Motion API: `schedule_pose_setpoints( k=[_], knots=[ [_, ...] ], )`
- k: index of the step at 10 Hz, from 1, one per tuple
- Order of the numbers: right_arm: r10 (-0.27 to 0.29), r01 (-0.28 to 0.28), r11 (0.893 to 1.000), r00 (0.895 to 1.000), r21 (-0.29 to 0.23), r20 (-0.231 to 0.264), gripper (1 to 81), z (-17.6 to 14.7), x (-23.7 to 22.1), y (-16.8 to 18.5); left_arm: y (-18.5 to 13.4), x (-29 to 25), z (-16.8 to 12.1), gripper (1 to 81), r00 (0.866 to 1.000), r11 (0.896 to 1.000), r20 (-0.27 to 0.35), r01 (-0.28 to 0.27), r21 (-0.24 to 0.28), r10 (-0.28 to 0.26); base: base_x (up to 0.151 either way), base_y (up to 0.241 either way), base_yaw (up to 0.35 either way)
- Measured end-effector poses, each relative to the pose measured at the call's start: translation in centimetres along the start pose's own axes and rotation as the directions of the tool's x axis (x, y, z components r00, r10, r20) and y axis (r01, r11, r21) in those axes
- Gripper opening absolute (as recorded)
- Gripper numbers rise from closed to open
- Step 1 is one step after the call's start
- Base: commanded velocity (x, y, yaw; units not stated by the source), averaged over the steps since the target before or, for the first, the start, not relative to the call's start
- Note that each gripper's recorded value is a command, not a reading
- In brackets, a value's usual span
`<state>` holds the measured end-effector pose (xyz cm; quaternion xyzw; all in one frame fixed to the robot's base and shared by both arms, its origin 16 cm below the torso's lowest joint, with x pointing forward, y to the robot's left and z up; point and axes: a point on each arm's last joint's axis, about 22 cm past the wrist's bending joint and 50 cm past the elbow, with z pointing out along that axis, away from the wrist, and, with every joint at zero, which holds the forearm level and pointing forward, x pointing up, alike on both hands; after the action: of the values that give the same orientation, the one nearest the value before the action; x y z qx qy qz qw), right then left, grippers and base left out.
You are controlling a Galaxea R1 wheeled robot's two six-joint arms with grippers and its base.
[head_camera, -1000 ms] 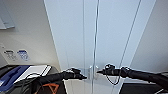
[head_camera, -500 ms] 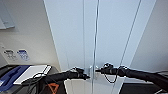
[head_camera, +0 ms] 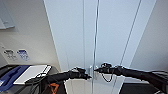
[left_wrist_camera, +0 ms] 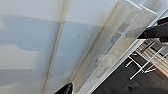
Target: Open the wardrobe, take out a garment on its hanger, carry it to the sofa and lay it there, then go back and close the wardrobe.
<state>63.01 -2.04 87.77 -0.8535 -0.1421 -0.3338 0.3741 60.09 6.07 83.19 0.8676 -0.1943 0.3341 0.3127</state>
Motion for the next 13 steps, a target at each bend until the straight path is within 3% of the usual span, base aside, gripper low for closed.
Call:
schedule_pose_setpoints(
  k=[5, 10, 13],
  knots=[
    [-0.034, 0.034, 0.999, 0.999, 0.014, 0.025, 81.1, 0.6, -0.6, -1.3, 0.7, 0.8, 2.9, 81.1, 1.0, 1.0, -0.001, -0.004, 0.03, 0.004, 0.0, 0.0, 0.0],
    [-0.038, 0.038, 0.999, 0.999, 0.032, 0.013, 81.1, 0.2, -1.1, -1.5, 1.2, 1.5, 5.8, 81.1, 0.999, 0.996, 0.006, -0.039, 0.082, 0.039, 0.0, 0.0, 0.0],
    [-0.044, 0.044, 0.998, 0.999, 0.044, 0.015, 81.1, 0.1, -1.5, -1.9, 1.8, 1.5, 6.2, 81.1, 0.999, 0.996, 0.016, -0.048, 0.079, 0.047, 0.0, 0.0, 0.0]
  ],
)
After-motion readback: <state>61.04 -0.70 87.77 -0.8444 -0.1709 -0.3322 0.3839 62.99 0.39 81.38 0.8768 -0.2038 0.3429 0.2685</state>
